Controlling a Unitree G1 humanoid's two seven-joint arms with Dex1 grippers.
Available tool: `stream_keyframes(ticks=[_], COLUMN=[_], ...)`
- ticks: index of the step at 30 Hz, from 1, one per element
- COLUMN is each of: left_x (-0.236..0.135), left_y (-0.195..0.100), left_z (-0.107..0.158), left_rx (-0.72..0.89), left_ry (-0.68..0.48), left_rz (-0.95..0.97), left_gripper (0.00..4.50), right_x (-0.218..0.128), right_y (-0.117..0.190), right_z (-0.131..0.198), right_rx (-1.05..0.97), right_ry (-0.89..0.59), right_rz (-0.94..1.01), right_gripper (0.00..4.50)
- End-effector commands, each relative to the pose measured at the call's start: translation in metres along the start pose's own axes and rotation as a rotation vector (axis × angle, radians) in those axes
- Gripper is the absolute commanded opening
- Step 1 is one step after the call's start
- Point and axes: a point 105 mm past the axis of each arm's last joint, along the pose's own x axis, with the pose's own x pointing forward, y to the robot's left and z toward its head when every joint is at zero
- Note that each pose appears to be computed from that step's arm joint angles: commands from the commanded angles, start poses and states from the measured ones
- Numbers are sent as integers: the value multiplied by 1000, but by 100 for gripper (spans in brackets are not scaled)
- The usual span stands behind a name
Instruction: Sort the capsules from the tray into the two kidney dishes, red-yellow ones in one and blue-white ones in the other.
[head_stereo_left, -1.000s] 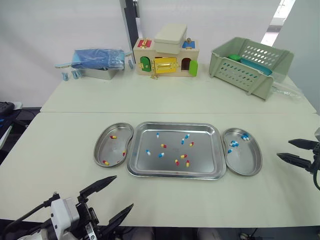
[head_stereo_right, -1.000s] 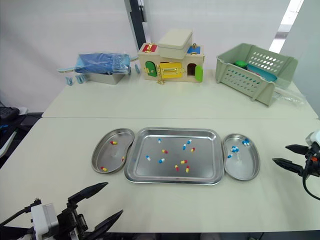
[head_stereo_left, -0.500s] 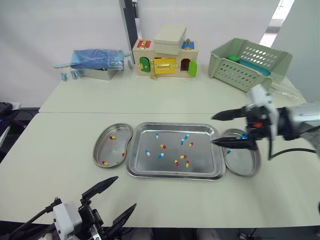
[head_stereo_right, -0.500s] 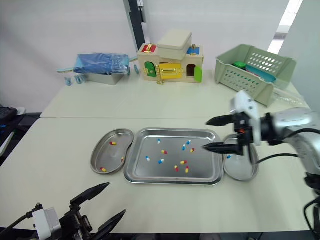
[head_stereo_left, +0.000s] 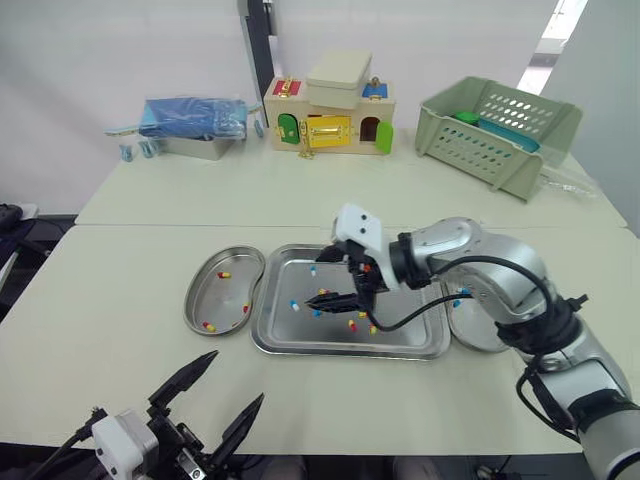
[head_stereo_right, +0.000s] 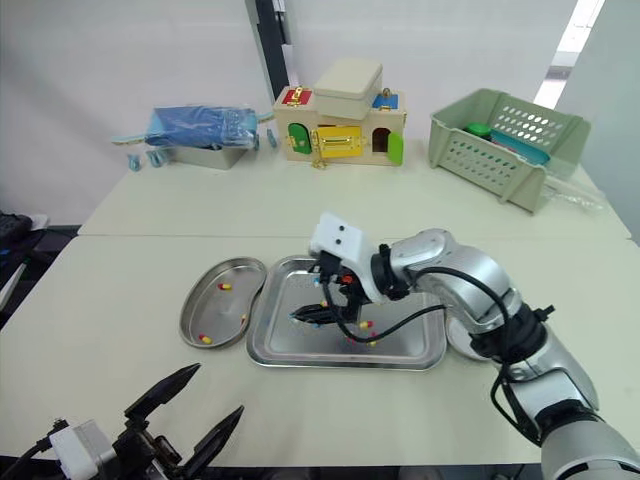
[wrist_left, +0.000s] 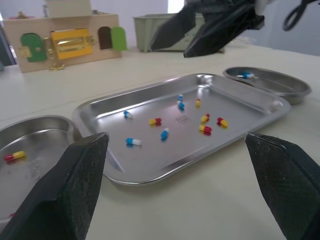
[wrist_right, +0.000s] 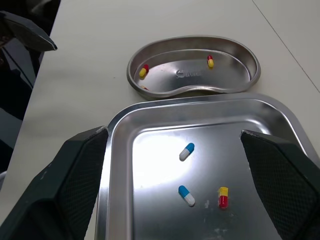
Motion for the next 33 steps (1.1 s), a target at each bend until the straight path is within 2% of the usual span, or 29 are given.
stream_keyframes(ticks=[1,4,12,32,33], left_x=[-1,-4,-12,-8,-8], left_y=[-6,-5,-10,-10,-9], left_z=[3,-2,-7,-2,-2], left_rx=[19,7,13,27,28], left_ry=[-1,10,44,47,47], left_rz=[24,86,95,99,98], left_gripper=[450,450,450,450,450], right_x=[15,41,66,86,86], right_y=[-2,6,-5,-5,-6], right_z=[13,8,-6,-39,-42], right_rx=[-39,-68,-114,-125,-126], right_ry=[-26,-10,46,126,135], right_rz=[-36,-34,-89,-95,-99], right_gripper=[444,444,444,444,429])
